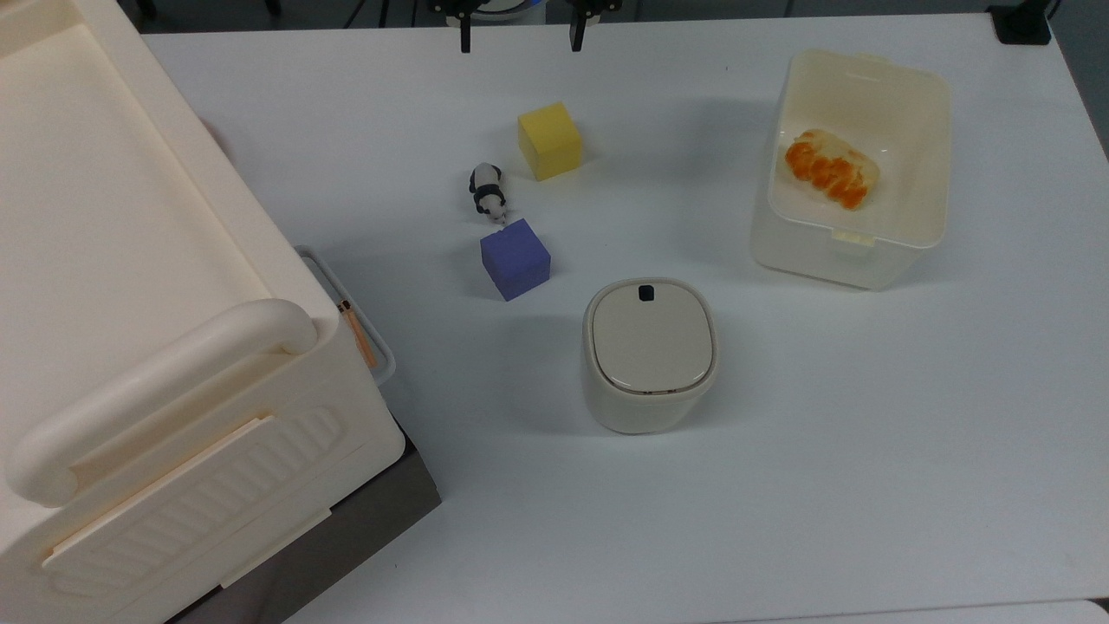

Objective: Slide open the drawer

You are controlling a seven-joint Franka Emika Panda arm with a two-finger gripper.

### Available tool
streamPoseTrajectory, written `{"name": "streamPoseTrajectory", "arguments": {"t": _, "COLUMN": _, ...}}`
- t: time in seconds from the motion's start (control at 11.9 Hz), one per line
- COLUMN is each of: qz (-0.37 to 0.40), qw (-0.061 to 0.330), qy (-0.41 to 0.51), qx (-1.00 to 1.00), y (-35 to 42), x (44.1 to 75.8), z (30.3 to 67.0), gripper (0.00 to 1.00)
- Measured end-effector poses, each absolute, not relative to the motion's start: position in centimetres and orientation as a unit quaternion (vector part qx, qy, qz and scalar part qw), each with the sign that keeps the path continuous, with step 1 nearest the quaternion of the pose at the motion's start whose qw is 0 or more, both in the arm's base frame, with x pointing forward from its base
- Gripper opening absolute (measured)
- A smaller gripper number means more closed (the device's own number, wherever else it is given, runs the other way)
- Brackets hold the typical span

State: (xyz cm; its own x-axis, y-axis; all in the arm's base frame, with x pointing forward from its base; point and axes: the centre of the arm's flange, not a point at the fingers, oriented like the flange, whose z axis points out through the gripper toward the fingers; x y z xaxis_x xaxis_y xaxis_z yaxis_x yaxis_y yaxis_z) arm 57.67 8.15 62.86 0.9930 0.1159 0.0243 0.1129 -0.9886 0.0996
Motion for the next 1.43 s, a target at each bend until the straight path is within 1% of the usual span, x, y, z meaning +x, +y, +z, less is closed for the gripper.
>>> {"name": "streamPoseTrajectory", "arguments": {"t": 1.43, "qz": 0.015, "qw": 0.049, "qy": 0.045, "qx": 0.998, "y": 7.70, "x": 57.77, "z": 62.84, "gripper": 1.00}}
